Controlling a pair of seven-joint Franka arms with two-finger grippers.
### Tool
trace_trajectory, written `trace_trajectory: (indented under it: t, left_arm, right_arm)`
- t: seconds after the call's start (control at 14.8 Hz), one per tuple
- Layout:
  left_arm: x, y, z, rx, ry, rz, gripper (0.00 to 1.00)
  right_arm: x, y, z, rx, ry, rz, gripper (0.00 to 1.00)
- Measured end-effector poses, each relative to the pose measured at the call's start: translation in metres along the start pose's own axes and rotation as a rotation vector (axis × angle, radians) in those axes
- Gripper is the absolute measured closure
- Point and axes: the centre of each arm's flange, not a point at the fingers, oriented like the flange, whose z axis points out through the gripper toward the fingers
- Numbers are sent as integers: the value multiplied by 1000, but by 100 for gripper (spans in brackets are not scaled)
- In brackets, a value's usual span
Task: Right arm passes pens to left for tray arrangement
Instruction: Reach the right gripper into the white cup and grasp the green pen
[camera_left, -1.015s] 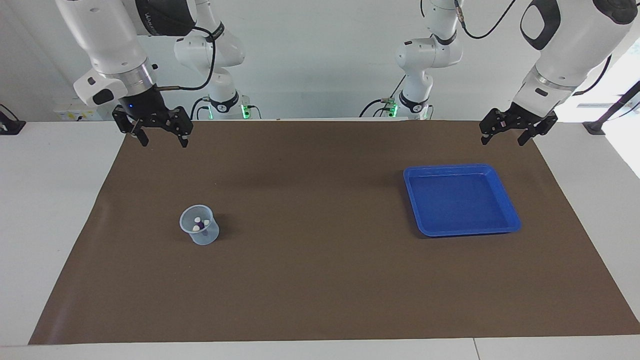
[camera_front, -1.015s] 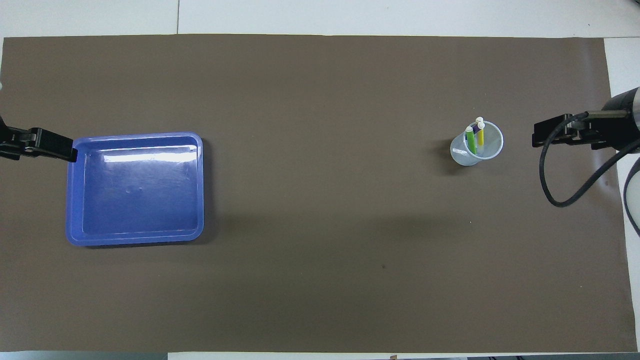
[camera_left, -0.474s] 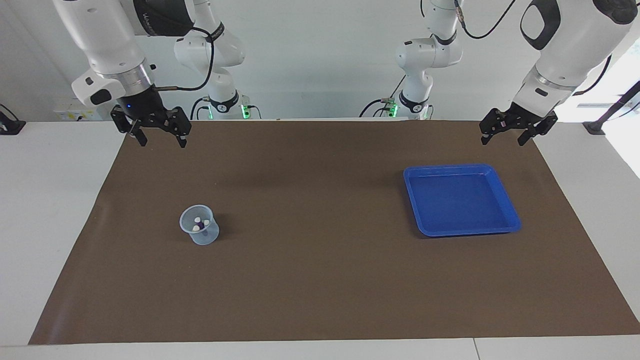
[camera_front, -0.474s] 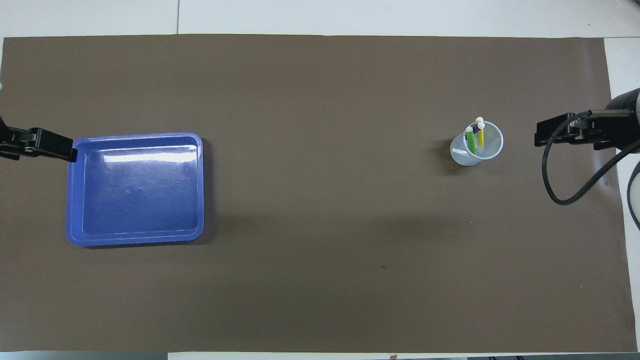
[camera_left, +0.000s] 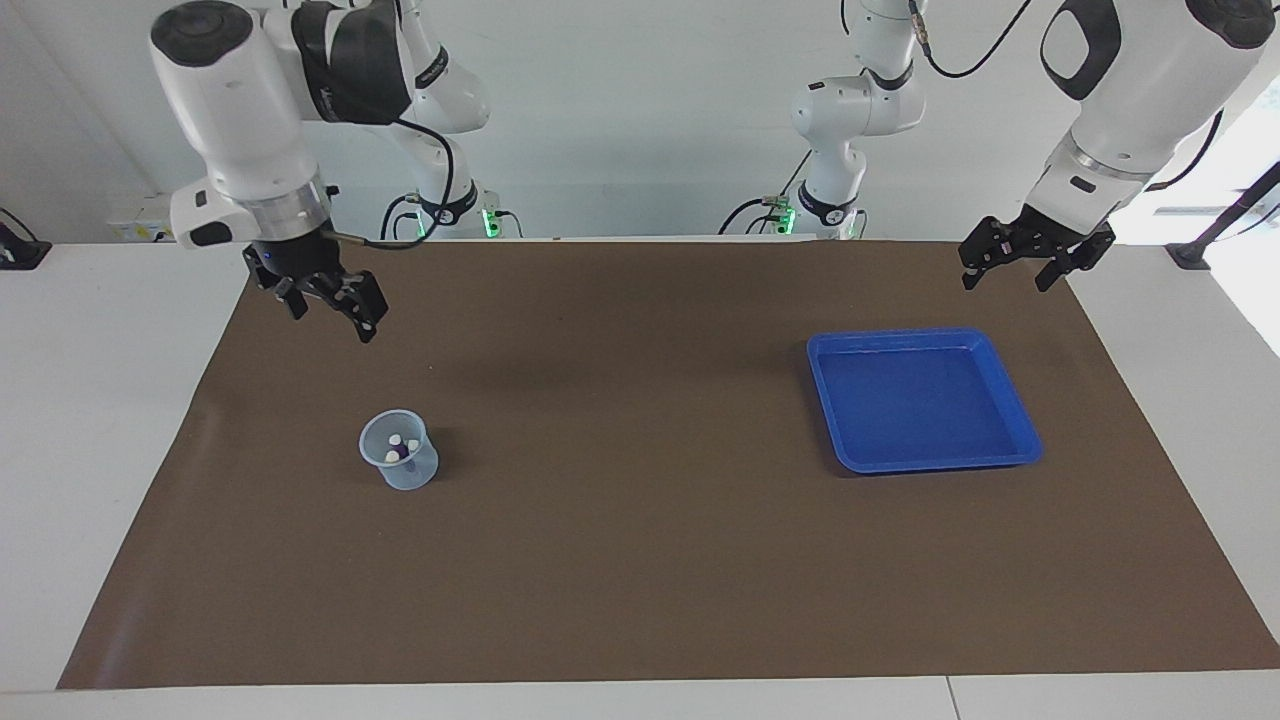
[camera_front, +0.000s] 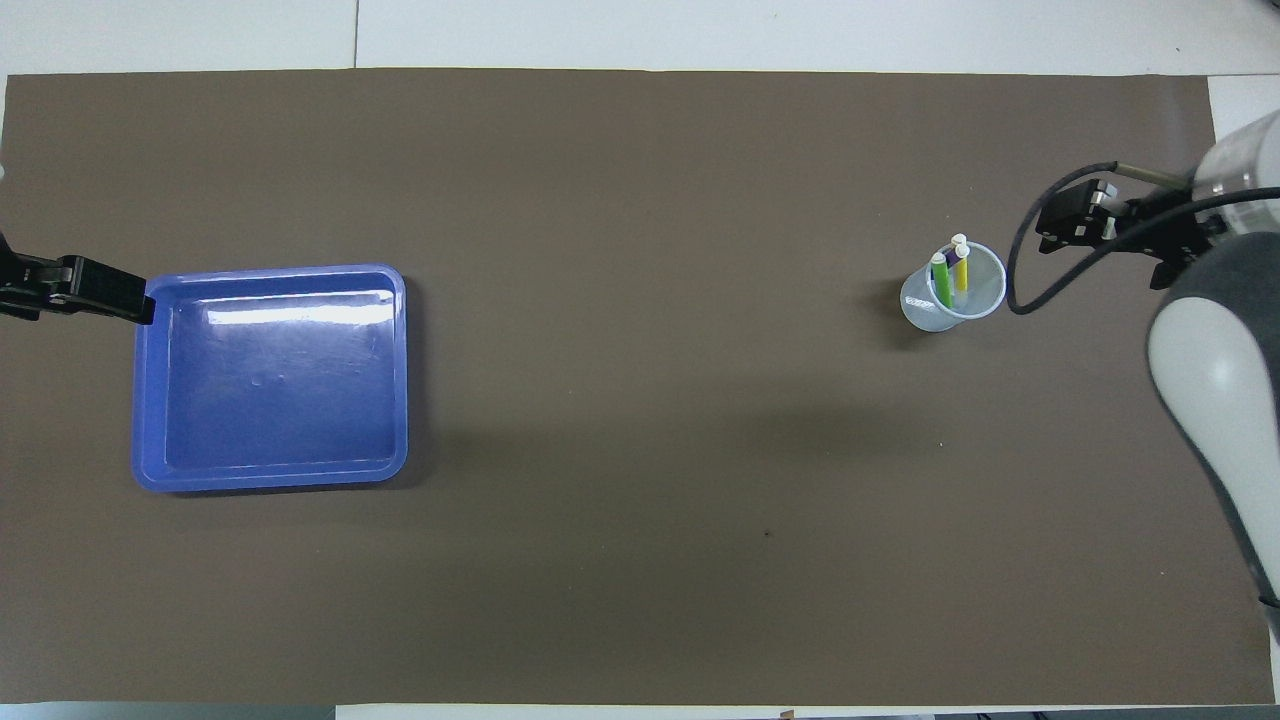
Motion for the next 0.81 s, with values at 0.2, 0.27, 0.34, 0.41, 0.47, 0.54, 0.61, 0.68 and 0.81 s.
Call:
trace_trajectory:
  t: [0.2,0.27,0.34,0.41,0.47,0.54,0.61,0.68,0.81]
  left_arm:
    - [0,0,0,0,0,0,0]
    - [0,0,0,0,0,0,0]
    - [0,0,0,0,0,0,0]
    - [0,0,0,0,0,0,0]
    - [0,0,0,0,0,0,0]
    - [0,0,0,0,0,0,0]
    - [0,0,0,0,0,0,0]
    - [0,0,0,0,0,0,0]
    - [0,0,0,0,0,0,0]
  right_arm:
    - [14,-41,30,-55,9,109,0]
    - [17,-51,41,-67,5,140,0]
    - [19,-59,51,-77,-2,169,0]
    - [22,-64,59,-84,-13,199,0]
    - [25,-69,66,-95,-28,232,0]
    - [27,-74,73,-112,-41,263,0]
    - [30,-81,79,-135,-50,293,0]
    - [33,-90,86,-163,-49,316,0]
    - [34,-113,105,-229,-33,328,0]
